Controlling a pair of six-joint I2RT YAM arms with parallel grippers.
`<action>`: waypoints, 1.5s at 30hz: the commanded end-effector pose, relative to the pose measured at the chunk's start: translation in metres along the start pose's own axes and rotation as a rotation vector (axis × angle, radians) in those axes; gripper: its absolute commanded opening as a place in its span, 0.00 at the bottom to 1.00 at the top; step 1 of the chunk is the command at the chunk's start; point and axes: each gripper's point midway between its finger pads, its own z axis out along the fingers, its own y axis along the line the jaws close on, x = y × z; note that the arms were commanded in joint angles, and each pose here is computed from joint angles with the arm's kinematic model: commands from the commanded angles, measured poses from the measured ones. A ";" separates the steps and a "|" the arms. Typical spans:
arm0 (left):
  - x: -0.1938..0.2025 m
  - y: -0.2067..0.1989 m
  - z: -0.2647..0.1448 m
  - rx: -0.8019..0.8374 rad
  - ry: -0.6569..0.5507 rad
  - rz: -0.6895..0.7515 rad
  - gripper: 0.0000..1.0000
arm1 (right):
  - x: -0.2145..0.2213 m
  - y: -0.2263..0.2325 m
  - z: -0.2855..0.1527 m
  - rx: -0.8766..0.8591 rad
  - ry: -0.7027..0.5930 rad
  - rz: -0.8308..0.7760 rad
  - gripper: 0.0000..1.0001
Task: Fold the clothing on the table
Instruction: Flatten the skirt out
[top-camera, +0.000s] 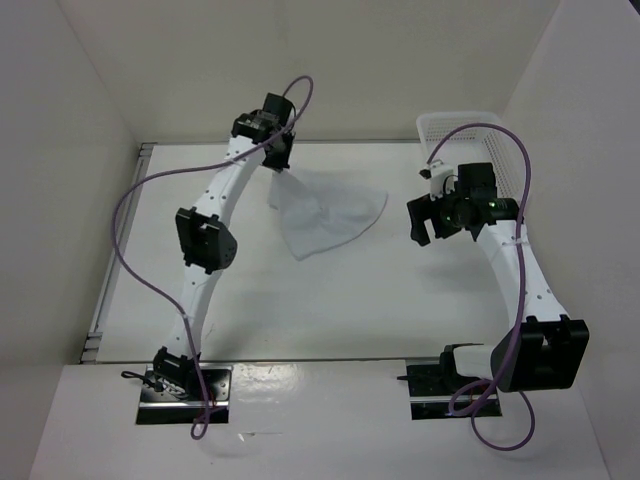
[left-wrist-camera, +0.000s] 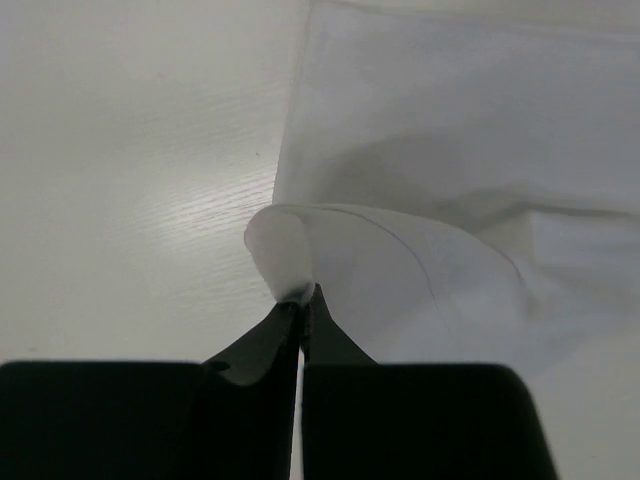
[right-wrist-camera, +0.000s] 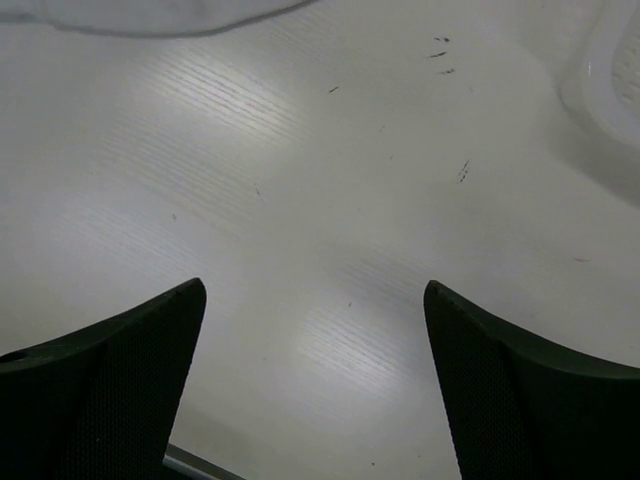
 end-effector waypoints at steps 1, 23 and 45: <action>-0.079 0.020 -0.176 0.005 -0.384 -0.016 0.00 | -0.018 0.008 -0.010 -0.052 -0.056 -0.004 0.93; -0.021 0.053 -0.301 -0.098 -0.498 0.143 0.00 | -0.044 0.035 -0.013 -0.183 -0.123 -0.067 0.89; -0.035 -0.088 -0.315 0.349 -0.533 0.369 0.00 | -0.027 0.011 -0.038 -0.025 -0.153 -0.028 0.89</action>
